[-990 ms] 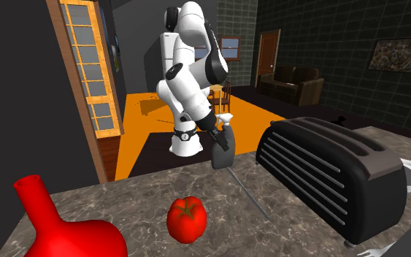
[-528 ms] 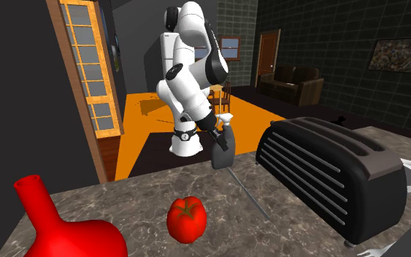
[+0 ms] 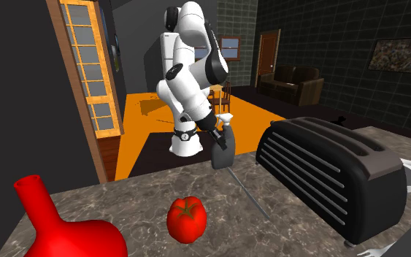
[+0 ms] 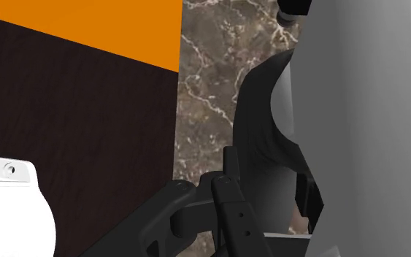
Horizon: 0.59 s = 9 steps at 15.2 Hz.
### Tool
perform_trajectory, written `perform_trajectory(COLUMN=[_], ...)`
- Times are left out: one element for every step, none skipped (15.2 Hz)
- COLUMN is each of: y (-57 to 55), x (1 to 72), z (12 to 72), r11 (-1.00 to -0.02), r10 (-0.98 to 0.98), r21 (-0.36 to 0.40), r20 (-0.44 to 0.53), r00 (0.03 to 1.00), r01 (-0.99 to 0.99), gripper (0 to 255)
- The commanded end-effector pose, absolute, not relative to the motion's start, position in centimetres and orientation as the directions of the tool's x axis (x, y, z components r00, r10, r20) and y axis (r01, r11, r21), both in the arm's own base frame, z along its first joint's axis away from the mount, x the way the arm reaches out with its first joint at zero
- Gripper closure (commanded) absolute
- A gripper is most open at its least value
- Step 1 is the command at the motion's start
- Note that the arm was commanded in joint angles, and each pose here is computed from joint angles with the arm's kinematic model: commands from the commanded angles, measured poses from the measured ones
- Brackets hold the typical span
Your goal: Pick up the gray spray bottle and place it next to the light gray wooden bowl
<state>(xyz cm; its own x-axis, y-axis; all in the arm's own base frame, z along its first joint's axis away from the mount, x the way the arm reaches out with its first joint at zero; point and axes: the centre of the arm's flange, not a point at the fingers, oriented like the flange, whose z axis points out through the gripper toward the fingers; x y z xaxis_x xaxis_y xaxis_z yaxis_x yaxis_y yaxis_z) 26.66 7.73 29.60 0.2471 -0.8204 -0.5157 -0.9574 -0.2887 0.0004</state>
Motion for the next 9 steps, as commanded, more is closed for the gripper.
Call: perform_trajectory(y=[7.7, 7.7, 7.7, 7.7, 7.7, 7.7, 7.7, 7.7, 7.7], x=[26.6, 26.6, 26.6, 26.6, 26.6, 26.6, 26.6, 26.6, 26.6], z=[29.6, 30.1, 30.6, 31.2, 31.7, 32.2, 32.7, 33.3, 33.8], r11=[-0.289, -0.289, -0.289, -0.289, -0.289, -0.289, -0.289, -0.289, -0.289], r10=[-0.82, -0.82, -0.82, -0.82, -0.82, -0.82, -0.82, -0.82, -0.82], r21=[0.001, 0.001, 0.001, 0.001, 0.001, 0.001, 0.001, 0.001, 0.001], r20=[-0.516, -0.516, -0.516, -0.516, -0.516, -0.516, -0.516, -0.516, -0.516], r00=[0.247, 0.247, 0.247, 0.247, 0.247, 0.247, 0.247, 0.247, 0.247], r01=[-0.957, -0.957, -0.957, -0.957, -0.957, -0.957, -0.957, -0.957, -0.957], gripper=[255, 255, 255, 255, 255, 255, 255, 255, 255])
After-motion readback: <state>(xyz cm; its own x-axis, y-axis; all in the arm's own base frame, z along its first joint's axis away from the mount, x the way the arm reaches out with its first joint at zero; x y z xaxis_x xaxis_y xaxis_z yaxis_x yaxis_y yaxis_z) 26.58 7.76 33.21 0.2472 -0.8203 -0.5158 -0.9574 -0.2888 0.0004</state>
